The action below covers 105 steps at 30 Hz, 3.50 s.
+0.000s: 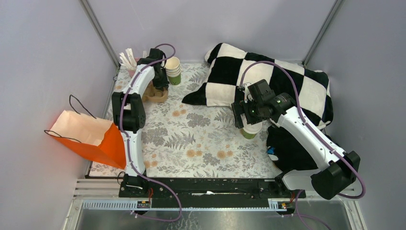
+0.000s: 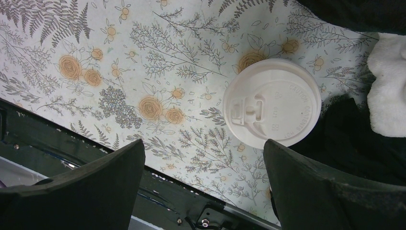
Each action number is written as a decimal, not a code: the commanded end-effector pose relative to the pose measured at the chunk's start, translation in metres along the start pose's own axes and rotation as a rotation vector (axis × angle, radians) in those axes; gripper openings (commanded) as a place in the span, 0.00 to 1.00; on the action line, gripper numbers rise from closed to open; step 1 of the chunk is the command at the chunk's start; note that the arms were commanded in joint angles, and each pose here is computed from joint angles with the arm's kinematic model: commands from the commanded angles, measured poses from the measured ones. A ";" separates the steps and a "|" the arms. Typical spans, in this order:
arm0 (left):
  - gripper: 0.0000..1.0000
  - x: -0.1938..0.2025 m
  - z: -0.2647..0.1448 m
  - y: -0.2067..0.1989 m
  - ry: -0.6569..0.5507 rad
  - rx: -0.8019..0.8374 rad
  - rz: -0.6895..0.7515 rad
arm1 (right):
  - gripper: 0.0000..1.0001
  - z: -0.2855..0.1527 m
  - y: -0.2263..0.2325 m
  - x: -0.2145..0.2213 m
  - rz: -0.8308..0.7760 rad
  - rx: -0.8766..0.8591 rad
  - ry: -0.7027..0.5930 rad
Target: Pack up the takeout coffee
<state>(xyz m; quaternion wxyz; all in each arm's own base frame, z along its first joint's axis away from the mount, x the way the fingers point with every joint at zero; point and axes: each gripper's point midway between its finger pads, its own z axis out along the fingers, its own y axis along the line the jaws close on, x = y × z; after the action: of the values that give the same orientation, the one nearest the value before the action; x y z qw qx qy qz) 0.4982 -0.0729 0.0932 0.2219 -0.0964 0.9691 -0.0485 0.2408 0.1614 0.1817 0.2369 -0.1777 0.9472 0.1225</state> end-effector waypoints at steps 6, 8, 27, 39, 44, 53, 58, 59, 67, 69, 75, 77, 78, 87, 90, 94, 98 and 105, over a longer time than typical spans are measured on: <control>0.20 -0.012 -0.009 -0.008 -0.031 0.043 0.006 | 1.00 -0.005 0.002 -0.010 -0.013 -0.015 -0.037; 0.17 -0.013 -0.011 -0.008 -0.036 0.046 0.007 | 1.00 -0.006 0.002 -0.011 -0.013 -0.015 -0.039; 0.00 -0.023 -0.056 0.009 -0.108 -0.038 0.072 | 1.00 -0.007 0.006 -0.015 -0.010 -0.034 -0.057; 0.00 -0.019 -0.060 -0.018 -0.111 0.029 0.036 | 1.00 -0.007 0.009 -0.015 -0.002 -0.048 -0.063; 0.00 -0.024 -0.085 -0.018 -0.193 -0.108 0.117 | 1.00 -0.009 0.008 -0.014 -0.001 -0.042 -0.065; 0.00 -0.015 -0.130 -0.009 -0.335 -0.518 0.297 | 1.00 -0.009 0.010 -0.017 -0.003 -0.056 -0.072; 0.00 -0.017 -0.146 -0.016 -0.378 -0.584 0.326 | 1.00 -0.011 0.010 -0.015 -0.004 -0.057 -0.075; 0.00 -0.017 -0.150 -0.018 -0.390 -0.592 0.332 | 1.00 -0.011 0.010 -0.015 -0.004 -0.058 -0.077; 0.00 -0.017 -0.184 -0.023 -0.478 -0.695 0.357 | 1.00 -0.015 0.012 -0.015 -0.004 -0.065 -0.088; 0.00 -0.018 -0.195 -0.025 -0.508 -0.696 0.347 | 1.00 -0.016 0.013 -0.016 -0.002 -0.070 -0.091; 0.00 -0.022 -0.229 -0.034 -0.586 -0.660 0.310 | 1.00 -0.017 0.016 -0.017 0.008 -0.086 -0.095; 0.00 -0.021 -0.239 -0.036 -0.596 -0.624 0.280 | 1.00 -0.017 0.017 -0.017 0.013 -0.089 -0.097; 0.00 -0.020 -0.246 -0.037 -0.601 -0.604 0.251 | 1.00 -0.018 0.017 -0.017 0.014 -0.091 -0.099; 0.00 0.008 -0.294 -0.076 -0.527 -0.134 -0.102 | 1.00 -0.025 0.033 -0.036 0.043 -0.167 -0.148; 0.00 0.022 -0.304 -0.081 -0.489 -0.024 -0.200 | 1.00 -0.029 0.045 -0.048 0.054 -0.227 -0.194; 0.00 0.040 -0.311 -0.089 -0.418 0.129 -0.315 | 1.00 -0.037 0.075 -0.073 0.051 -0.360 -0.338; 0.00 0.048 -0.324 -0.094 -0.372 0.239 -0.419 | 0.99 -0.044 0.111 -0.098 -0.011 -0.389 -0.547; 0.00 0.059 -0.331 -0.106 -0.293 0.336 -0.502 | 0.92 -0.045 0.193 -0.120 -0.120 -0.414 -0.749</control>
<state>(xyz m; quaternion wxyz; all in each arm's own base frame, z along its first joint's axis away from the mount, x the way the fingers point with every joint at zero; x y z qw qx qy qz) 0.3235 -0.1536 0.3626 0.3705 -0.2791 0.8691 -0.1717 0.2248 0.3166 0.2625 0.4272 -0.2486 0.8005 0.3390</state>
